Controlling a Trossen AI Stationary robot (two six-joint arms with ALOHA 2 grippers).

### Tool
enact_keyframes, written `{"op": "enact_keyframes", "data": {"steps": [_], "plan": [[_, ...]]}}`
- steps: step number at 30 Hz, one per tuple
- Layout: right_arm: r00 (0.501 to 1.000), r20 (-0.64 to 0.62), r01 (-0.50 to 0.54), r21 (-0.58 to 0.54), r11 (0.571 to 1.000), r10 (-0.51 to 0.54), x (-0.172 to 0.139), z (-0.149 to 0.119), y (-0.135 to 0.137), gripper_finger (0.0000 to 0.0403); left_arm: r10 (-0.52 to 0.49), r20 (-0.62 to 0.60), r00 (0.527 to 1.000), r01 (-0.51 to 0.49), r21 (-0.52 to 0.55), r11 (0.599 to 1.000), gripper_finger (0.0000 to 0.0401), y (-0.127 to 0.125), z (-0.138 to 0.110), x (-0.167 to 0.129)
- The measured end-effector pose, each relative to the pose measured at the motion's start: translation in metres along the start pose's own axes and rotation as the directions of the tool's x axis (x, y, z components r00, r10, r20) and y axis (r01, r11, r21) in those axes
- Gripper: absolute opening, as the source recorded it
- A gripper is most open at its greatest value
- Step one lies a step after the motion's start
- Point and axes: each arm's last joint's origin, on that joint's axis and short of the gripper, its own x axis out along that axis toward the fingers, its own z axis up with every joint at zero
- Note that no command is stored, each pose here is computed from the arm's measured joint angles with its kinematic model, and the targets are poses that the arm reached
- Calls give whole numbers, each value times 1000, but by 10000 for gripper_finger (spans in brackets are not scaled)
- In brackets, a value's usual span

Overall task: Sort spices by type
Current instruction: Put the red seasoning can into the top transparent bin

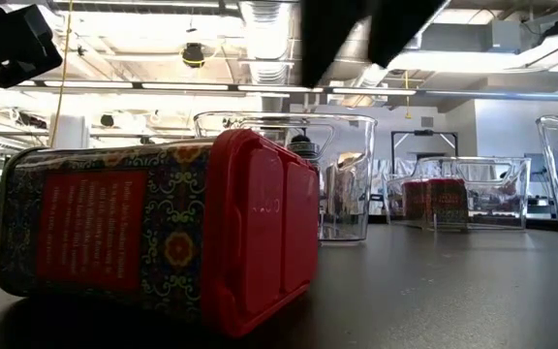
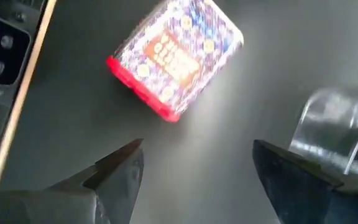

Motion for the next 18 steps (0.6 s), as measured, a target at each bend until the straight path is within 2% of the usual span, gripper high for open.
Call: {"op": "enact_keyframes", "data": {"steps": [7, 9, 14, 18], "plan": [[993, -23, 115, 216, 970, -112, -10, -22, 20, 329, 20, 37, 999, -19, -50, 999, 267, 3, 5, 1], [993, -15, 115, 261, 958, -115, -13, -26, 24, 329, 21, 36, 999, -17, -102, 995, 267, 3, 5, 1], [993, -1, 107, 368, 924, -114, -22, -31, 34, 329, 85, 68, 994, -78, -96, 992, 269, 10, 9, 3], [994, 4, 100, 389, 916, -110, -23, -33, 41, 329, 143, 69, 987, -129, -171, 977, 290, 17, 12, 4]]}}
